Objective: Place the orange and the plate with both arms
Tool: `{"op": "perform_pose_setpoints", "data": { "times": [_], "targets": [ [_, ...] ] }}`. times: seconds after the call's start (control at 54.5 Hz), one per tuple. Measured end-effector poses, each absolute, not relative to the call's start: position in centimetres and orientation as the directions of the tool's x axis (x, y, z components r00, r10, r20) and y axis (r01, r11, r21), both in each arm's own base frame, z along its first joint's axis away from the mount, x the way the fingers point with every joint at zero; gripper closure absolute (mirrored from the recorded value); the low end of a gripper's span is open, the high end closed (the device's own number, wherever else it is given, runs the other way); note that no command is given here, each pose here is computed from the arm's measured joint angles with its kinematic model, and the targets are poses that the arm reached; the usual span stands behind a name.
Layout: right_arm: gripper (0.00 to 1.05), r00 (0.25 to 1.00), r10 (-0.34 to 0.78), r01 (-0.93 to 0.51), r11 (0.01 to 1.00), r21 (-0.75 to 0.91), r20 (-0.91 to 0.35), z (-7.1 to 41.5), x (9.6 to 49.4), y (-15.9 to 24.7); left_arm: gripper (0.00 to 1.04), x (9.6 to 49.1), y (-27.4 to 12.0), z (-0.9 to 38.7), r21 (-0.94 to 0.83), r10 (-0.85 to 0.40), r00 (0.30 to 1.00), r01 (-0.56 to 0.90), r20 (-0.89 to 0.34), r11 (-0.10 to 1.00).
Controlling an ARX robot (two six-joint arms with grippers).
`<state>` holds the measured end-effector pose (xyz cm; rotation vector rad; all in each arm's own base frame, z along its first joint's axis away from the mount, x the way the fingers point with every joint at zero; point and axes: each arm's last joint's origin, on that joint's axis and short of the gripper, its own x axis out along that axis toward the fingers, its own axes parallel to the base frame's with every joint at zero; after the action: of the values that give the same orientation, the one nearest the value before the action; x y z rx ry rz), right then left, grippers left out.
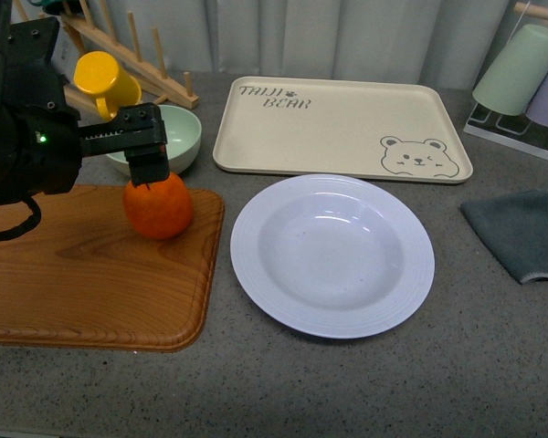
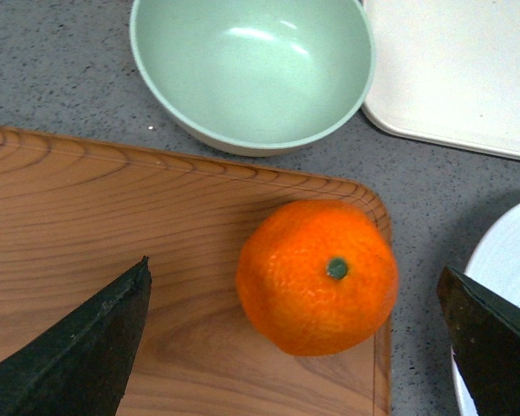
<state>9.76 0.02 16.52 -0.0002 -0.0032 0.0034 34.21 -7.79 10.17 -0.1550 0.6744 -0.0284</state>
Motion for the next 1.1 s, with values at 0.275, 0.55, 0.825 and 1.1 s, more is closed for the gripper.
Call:
{"op": "perform_pose_setpoints", "data": {
  "times": [0.275,0.55,0.825,1.1],
  "targets": [
    [0.09,1.000,0.003,-0.003,1.000,0.000,0.003,16.5,9.8,0.0,0.06,35.8,-9.2,8.9,-0.174,-0.138,0.729,0.026,-0.670,0.984],
    [0.09,1.000,0.003,-0.003,1.000,0.000,0.003,16.5,9.8,0.0,0.06,36.9,-9.0,7.3,-0.166,-0.117,0.701,-0.001,-0.703,0.986],
    [0.09,1.000,0.003,-0.003,1.000,0.000,0.003,16.5,9.8,0.0,0.06,37.3,-8.8,6.5,-0.159,-0.107,0.686,-0.013,-0.719,0.987],
    [0.09,1.000,0.003,-0.003,1.000,0.000,0.003,16.5,9.8,0.0,0.35,37.5,-8.9,6.6,-0.169,-0.119,0.686,-0.007,-0.718,0.986]
  ]
}}
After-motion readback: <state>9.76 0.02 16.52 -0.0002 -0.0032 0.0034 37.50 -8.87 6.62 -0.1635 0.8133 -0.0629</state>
